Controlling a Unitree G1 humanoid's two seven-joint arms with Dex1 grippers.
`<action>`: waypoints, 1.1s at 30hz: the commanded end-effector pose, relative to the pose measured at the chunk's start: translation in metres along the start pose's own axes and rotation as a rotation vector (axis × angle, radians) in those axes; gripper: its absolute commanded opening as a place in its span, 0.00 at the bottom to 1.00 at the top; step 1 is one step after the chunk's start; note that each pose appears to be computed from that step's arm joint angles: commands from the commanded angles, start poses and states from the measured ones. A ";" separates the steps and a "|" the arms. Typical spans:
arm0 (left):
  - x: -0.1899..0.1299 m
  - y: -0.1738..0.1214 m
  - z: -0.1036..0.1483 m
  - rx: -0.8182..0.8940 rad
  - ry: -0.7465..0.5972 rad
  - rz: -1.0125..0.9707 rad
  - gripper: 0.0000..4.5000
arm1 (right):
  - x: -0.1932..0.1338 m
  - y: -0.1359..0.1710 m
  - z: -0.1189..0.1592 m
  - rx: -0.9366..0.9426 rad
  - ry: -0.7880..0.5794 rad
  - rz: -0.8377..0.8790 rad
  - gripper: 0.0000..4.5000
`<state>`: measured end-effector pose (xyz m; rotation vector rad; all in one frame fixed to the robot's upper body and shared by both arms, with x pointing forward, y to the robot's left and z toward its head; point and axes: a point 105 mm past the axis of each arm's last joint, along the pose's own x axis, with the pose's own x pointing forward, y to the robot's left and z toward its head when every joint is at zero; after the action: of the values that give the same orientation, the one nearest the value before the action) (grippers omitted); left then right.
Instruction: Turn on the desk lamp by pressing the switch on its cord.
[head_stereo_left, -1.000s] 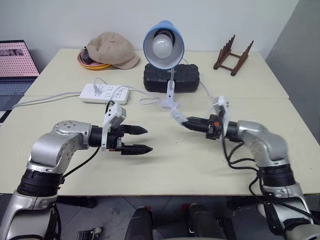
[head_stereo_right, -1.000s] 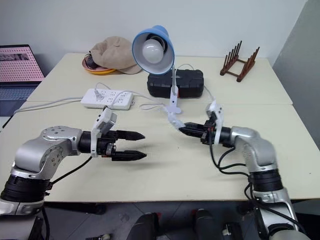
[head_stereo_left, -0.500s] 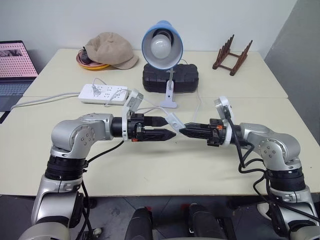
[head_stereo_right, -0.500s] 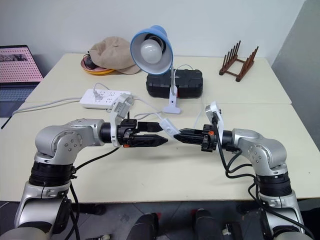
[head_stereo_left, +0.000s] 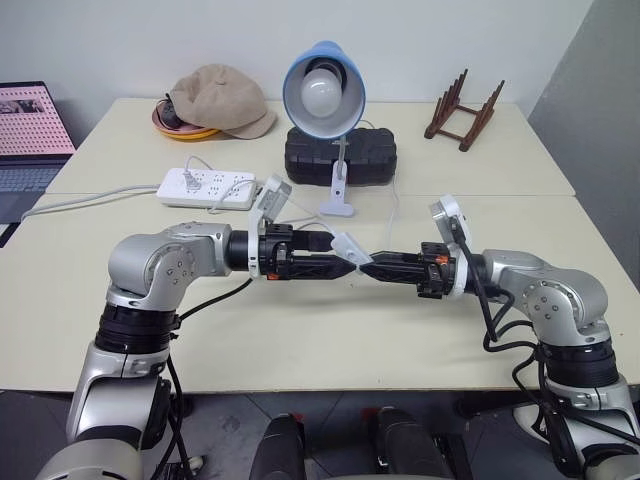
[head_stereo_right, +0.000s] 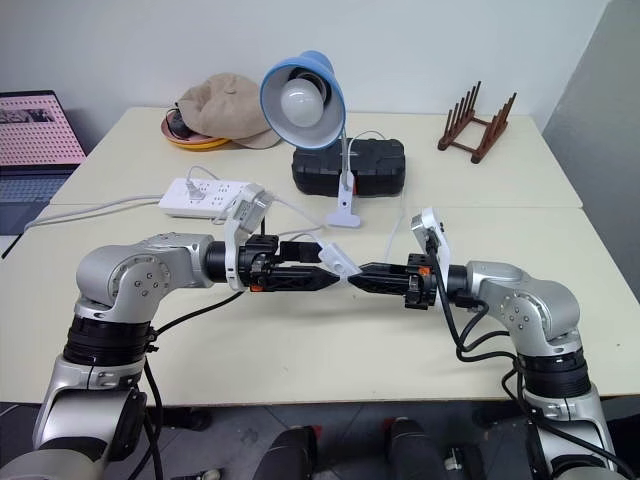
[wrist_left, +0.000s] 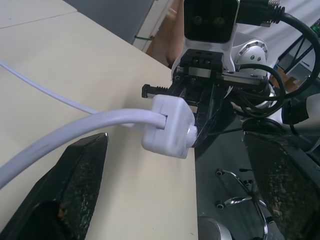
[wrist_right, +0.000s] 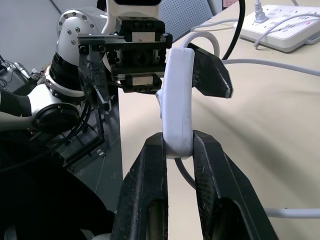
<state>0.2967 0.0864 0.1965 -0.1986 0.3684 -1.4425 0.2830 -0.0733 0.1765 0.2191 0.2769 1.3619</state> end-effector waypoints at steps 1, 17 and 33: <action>0.001 -0.007 0.009 0.032 -0.012 -0.038 0.77 | 0.000 0.010 0.006 -0.031 -0.010 0.035 0.08; 0.001 -0.009 0.007 0.038 0.002 -0.053 0.16 | 0.004 0.012 0.006 -0.028 -0.011 0.046 0.08; -0.029 -0.003 -0.012 0.019 0.026 0.075 0.55 | 0.002 -0.001 0.013 -0.060 -0.004 0.021 0.08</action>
<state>0.2895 0.1029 0.1836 -0.2081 0.4221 -1.4144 0.2828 -0.0685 0.1770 0.2177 0.2860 1.3873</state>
